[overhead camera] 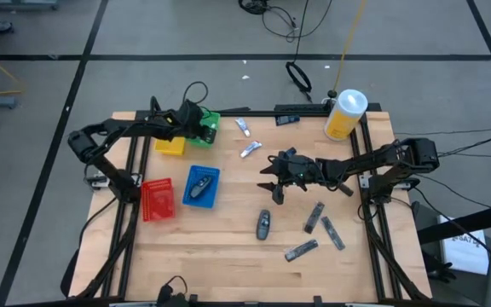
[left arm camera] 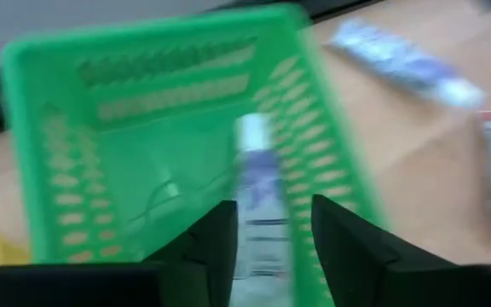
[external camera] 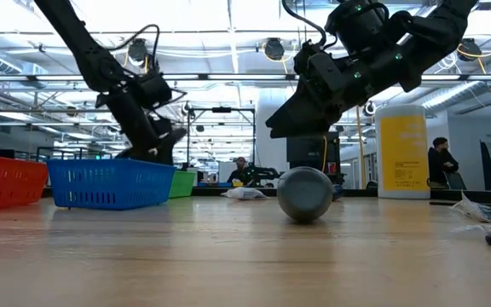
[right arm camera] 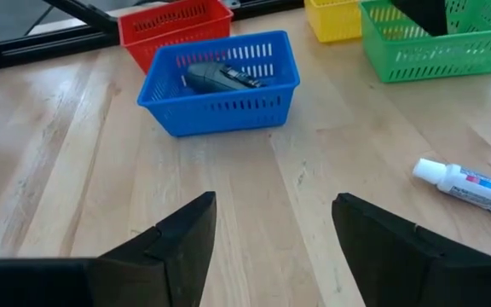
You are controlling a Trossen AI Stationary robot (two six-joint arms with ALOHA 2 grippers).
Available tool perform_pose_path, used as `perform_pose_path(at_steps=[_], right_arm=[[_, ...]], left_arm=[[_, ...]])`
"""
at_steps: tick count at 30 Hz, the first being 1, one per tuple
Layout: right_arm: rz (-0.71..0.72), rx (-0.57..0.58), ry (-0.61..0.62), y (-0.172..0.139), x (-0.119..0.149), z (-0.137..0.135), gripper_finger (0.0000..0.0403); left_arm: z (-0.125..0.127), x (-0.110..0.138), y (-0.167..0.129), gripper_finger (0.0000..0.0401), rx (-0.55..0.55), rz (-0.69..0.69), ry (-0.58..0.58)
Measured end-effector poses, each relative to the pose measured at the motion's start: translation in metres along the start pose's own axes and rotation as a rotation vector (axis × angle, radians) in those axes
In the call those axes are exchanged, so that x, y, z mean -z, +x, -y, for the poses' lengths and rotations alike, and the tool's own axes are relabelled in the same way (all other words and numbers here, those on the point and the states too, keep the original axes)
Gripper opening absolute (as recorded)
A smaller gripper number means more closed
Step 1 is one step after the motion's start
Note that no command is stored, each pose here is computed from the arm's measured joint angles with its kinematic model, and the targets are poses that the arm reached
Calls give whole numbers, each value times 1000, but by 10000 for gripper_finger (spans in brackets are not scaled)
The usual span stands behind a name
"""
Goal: Pick & Place Travel size toiletries
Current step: Put the white toothpaste into the green bin, then put the blue shaving cream into the red bin
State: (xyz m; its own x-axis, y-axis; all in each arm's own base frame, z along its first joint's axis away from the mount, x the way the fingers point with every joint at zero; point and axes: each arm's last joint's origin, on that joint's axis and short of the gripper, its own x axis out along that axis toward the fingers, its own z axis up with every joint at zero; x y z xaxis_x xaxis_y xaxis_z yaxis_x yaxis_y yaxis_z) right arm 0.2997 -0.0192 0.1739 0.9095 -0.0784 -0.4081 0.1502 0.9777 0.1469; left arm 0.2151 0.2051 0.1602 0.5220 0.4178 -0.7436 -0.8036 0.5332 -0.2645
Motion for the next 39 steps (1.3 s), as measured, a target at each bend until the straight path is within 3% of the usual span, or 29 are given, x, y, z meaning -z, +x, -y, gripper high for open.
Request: perform_pose_path(at_steps=[4,9,12,20,27,32,39], right_arm=[[-3,0,0,0,0,0,228],[-1,1,-3,0,0,0,226],[1,1,-3,0,0,0,223],[4,-13,-6,0,0,-5,221],[5,-27,-15,0,1,-9,219],[0,-27,-16,0,1,-9,217],[-12,-25,-15,0,2,-9,215]], left_arm=[[8,-6,-23,161,81,26,61],[14,-2,-44,131,-46,41,140],[12,3,-40,99,-98,10,111],[23,19,-17,8,-93,-87,61],[39,21,-24,20,63,-111,28],[44,16,-40,7,101,-63,60],[48,14,-50,11,24,13,174]])
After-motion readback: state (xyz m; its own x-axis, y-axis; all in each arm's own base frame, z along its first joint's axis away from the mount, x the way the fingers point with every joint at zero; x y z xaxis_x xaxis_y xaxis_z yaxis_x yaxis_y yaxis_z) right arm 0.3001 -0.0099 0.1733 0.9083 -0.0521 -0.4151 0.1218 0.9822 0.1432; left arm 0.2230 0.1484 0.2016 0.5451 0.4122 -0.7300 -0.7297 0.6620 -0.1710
